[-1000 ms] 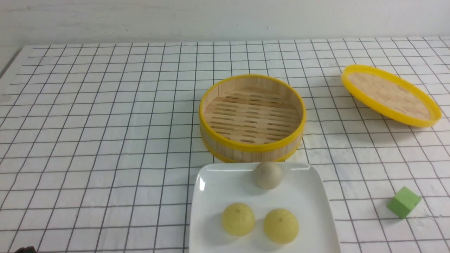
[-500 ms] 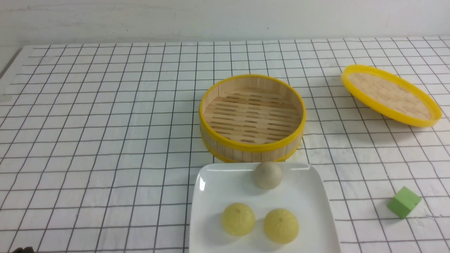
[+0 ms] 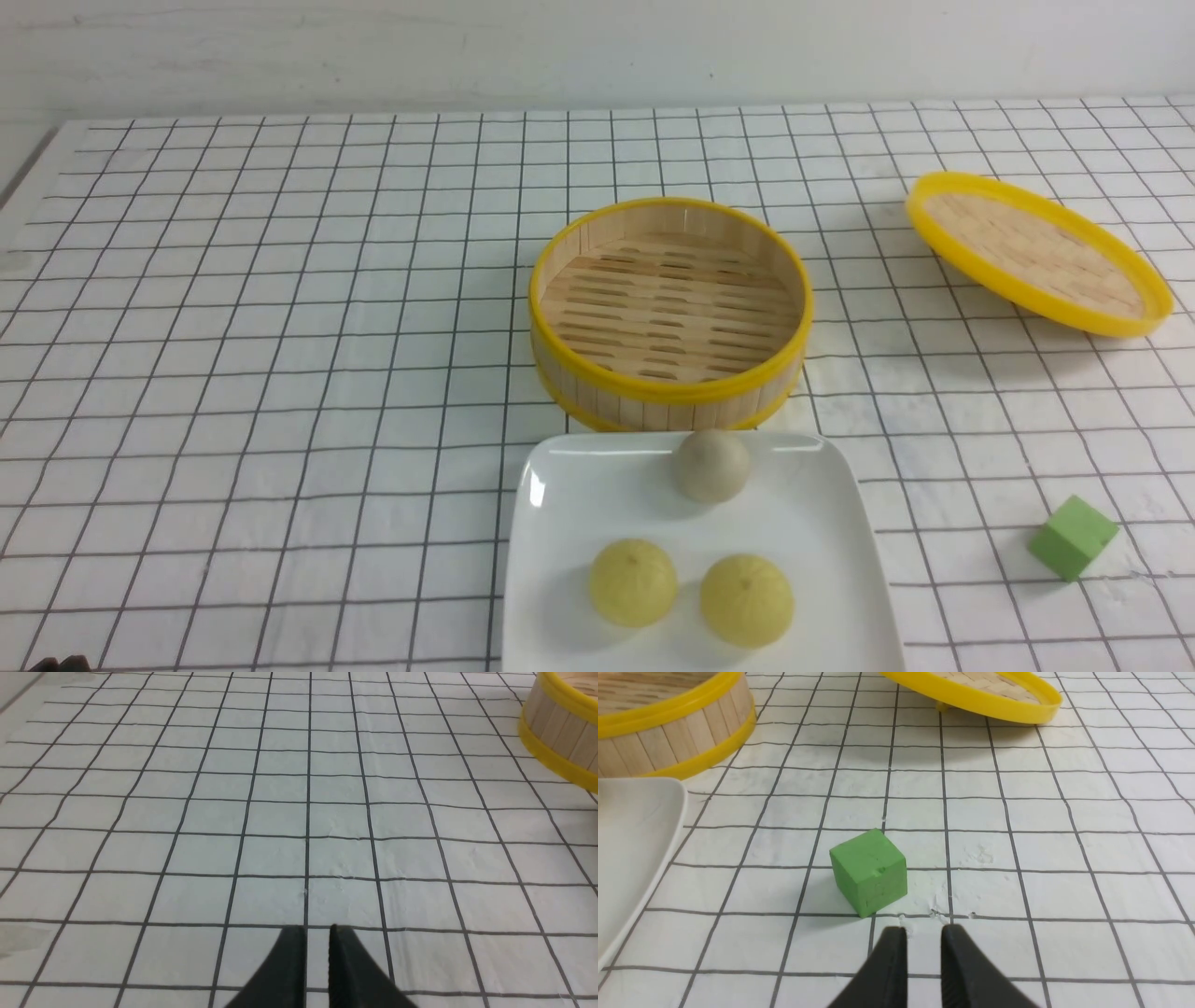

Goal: Put the steamed buns into the plate on the white-black tablecloth.

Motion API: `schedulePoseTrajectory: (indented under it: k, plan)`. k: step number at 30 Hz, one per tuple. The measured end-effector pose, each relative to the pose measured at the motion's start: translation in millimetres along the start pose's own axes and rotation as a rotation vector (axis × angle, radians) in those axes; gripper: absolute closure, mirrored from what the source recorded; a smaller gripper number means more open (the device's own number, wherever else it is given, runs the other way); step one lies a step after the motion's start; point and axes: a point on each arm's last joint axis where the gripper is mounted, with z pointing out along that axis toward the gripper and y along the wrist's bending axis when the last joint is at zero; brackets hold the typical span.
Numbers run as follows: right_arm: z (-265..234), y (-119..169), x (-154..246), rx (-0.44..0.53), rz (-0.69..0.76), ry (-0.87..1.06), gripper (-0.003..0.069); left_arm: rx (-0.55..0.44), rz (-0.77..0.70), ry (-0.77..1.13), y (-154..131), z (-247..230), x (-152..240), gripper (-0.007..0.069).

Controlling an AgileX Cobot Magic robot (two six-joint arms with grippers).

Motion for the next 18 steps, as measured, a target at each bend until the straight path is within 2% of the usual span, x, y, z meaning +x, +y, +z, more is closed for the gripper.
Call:
schedulePoseTrajectory:
  k: [18]
  plan:
    - [0.0, 0.0, 0.0, 0.000, 0.000, 0.000, 0.0505, 0.000, 0.001, 0.000, 0.0, 0.0, 0.0, 0.0500]
